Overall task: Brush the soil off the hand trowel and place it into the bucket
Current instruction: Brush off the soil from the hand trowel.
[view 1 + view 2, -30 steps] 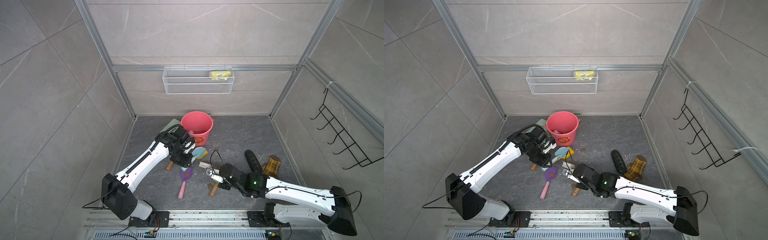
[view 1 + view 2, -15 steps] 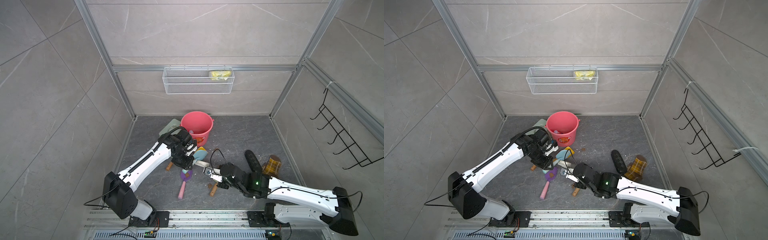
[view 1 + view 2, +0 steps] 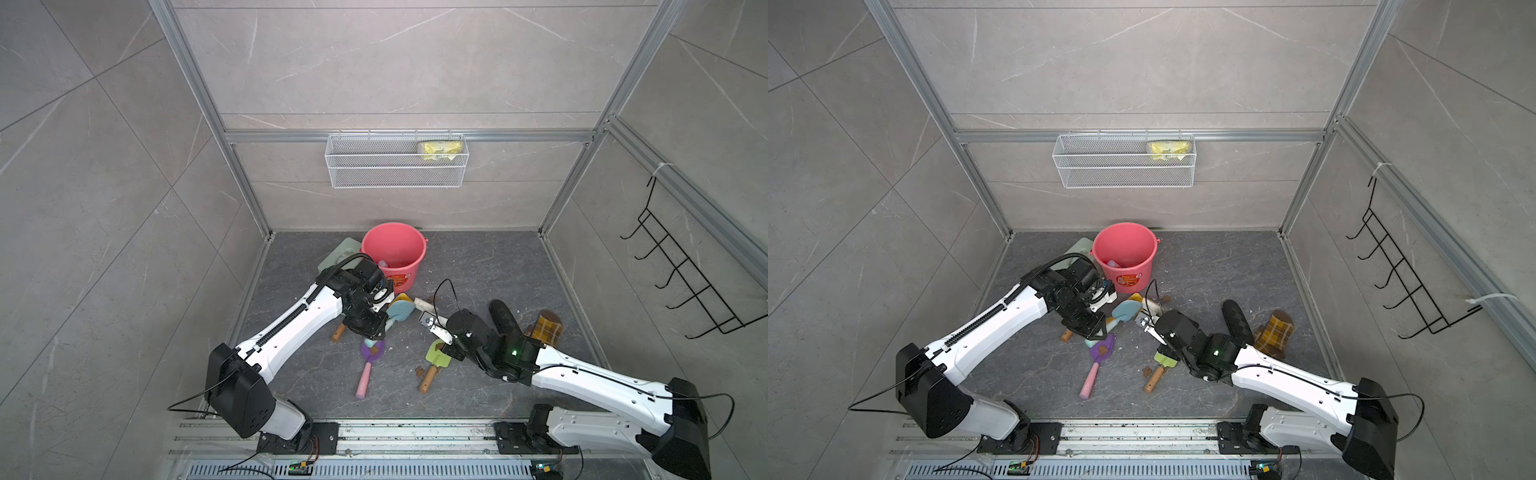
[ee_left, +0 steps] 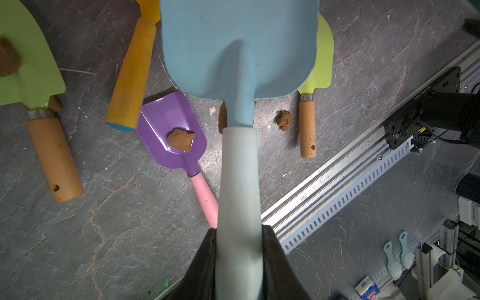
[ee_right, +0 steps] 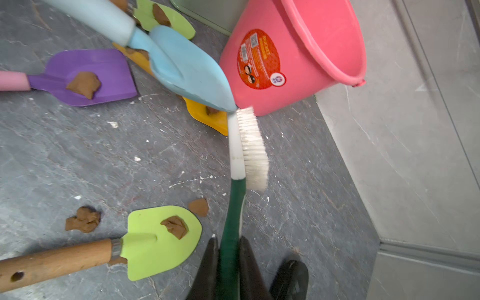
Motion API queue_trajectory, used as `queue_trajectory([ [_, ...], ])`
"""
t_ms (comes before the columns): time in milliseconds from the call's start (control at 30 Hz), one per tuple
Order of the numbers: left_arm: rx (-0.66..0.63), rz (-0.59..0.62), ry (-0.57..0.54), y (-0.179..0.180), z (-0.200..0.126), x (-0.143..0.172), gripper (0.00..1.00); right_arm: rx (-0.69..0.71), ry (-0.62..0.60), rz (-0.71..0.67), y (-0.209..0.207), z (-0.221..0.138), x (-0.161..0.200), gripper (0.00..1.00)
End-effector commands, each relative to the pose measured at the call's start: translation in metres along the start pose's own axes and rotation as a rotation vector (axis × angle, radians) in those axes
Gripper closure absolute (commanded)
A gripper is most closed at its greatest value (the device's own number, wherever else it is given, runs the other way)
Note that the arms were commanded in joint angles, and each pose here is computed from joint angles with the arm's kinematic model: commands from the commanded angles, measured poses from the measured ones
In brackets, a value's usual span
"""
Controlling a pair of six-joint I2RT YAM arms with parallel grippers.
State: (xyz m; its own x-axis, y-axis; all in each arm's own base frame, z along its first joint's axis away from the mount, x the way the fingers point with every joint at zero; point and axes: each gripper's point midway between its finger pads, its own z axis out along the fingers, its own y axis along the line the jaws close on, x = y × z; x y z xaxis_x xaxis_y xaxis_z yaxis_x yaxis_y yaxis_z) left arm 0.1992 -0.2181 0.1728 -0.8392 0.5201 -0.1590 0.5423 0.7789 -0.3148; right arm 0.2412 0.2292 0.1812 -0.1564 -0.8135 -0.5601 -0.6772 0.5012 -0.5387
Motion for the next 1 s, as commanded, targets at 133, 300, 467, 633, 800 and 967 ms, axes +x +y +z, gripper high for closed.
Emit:
queue_trajectory([
  [133, 0.142, -0.072, -0.091, -0.013, -0.024, -0.014, 1.0, -0.15, -0.053, -0.013, 0.036, -0.015, -0.005, 1.0],
  [300, 0.223, -0.087, -0.09, -0.024, -0.021, -0.02, 1.0, -0.284, -0.207, -0.075, 0.07, -0.04, -0.033, 1.0],
  [467, 0.234, -0.098, -0.066, -0.024, -0.015, -0.019, 1.0, -0.283, -0.287, -0.044, 0.067, -0.046, -0.052, 1.0],
  [633, 0.239, -0.097, -0.058, -0.025, -0.013, -0.017, 1.0, -0.166, -0.237, -0.029, 0.049, -0.034, -0.054, 1.0],
  [800, 0.225, -0.094, -0.055, -0.023, -0.012, -0.015, 1.0, -0.106, -0.189, -0.012, 0.04, -0.025, -0.046, 1.0],
  [967, 0.218, -0.09, -0.063, -0.022, -0.014, -0.018, 1.0, -0.085, -0.141, 0.024, 0.032, -0.021, -0.031, 1.0],
])
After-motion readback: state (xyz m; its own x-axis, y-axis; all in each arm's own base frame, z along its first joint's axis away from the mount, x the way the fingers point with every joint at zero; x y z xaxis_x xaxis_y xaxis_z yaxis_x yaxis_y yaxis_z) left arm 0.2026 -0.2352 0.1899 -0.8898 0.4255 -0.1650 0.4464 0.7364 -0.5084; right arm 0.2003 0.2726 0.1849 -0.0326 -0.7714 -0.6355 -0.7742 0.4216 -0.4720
